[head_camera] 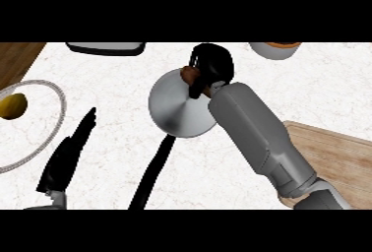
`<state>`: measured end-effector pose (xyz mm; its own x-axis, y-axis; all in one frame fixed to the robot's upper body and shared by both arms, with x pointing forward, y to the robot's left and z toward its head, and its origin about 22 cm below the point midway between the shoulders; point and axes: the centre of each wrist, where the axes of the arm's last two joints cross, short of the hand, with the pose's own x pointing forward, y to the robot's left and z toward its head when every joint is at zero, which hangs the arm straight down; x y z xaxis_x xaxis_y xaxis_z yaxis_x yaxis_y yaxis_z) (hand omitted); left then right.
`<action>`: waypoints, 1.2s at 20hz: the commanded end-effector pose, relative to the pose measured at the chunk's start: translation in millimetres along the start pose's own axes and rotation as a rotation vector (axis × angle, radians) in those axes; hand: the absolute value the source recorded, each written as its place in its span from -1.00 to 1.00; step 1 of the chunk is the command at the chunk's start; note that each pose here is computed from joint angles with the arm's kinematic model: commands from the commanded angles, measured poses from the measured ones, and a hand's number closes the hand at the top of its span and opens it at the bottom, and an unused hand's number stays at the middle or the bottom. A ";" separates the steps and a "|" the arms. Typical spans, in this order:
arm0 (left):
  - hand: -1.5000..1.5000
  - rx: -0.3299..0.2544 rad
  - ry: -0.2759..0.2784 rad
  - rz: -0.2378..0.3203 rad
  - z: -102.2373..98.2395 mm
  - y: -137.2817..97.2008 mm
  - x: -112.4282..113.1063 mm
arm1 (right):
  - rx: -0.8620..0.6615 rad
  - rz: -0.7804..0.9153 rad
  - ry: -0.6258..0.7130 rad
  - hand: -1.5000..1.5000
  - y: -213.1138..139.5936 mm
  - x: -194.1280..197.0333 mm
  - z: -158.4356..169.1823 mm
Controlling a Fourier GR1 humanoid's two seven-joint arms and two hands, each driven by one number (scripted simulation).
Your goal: Pick the sweet potato from the cutting board and place it in the pan
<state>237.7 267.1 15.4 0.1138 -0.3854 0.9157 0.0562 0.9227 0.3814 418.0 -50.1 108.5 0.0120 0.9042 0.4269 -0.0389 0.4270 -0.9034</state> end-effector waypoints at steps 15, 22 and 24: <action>0.00 -0.038 -0.023 -0.005 -21.4 -23.6 12.2 | -0.125 -0.669 0.098 -1.00 1.0 -22.4 -13.8; 0.00 0.000 0.007 -0.014 -8.8 -6.7 1.0 | -0.353 -0.803 0.216 -1.00 2.8 -38.8 -20.1; 0.00 0.039 0.013 -0.013 -6.4 1.4 -11.2 | -0.386 -0.836 0.246 -1.00 10.4 -53.4 -18.6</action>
<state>248.3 260.9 12.4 0.1149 -0.3915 0.9130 0.0555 0.9201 0.3876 434.9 -84.9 83.9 0.1009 0.3231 0.9410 0.3142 0.8870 -0.3383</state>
